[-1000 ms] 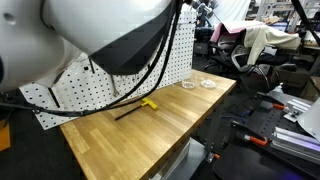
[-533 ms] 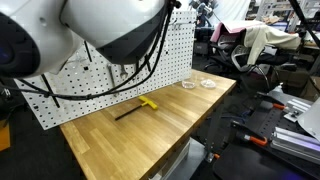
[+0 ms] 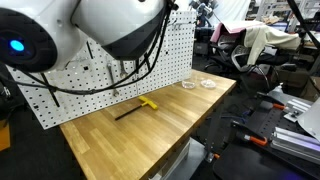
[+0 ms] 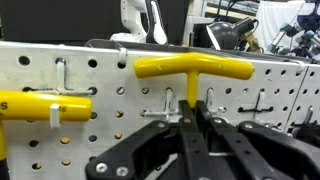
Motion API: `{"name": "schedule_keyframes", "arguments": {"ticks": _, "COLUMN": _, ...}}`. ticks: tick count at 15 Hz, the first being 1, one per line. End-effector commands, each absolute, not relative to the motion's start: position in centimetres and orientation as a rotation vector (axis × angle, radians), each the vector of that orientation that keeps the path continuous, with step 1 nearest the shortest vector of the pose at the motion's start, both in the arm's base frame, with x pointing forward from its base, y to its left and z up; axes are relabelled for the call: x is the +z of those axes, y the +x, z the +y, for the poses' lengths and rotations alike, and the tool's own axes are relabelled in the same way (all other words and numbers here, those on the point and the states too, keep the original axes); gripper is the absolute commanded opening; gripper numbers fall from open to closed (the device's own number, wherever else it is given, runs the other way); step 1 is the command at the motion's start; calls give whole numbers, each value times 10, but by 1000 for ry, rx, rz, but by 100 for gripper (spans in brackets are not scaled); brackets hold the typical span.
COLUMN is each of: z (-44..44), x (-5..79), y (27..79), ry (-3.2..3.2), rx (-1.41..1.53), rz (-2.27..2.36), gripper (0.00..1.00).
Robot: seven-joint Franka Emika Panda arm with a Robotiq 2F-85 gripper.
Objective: Hang the objects on the slat wall
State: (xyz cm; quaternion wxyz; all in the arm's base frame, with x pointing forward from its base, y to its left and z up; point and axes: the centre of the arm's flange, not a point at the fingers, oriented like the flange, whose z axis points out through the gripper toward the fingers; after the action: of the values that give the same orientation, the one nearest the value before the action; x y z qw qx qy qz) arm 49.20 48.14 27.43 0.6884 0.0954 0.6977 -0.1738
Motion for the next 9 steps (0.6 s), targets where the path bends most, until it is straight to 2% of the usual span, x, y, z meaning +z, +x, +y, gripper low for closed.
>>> {"name": "schedule_keyframes", "arguments": {"ticks": 1, "z": 470, "x": 285, "y": 486, "ry": 191, "rx": -364, "rz": 1571, "gripper": 2}}
{"name": "schedule_keyframes", "arguments": {"ticks": 9, "z": 438, "x": 263, "y": 497, "ry": 241, "rx": -356, "rz": 1605, "gripper": 2}}
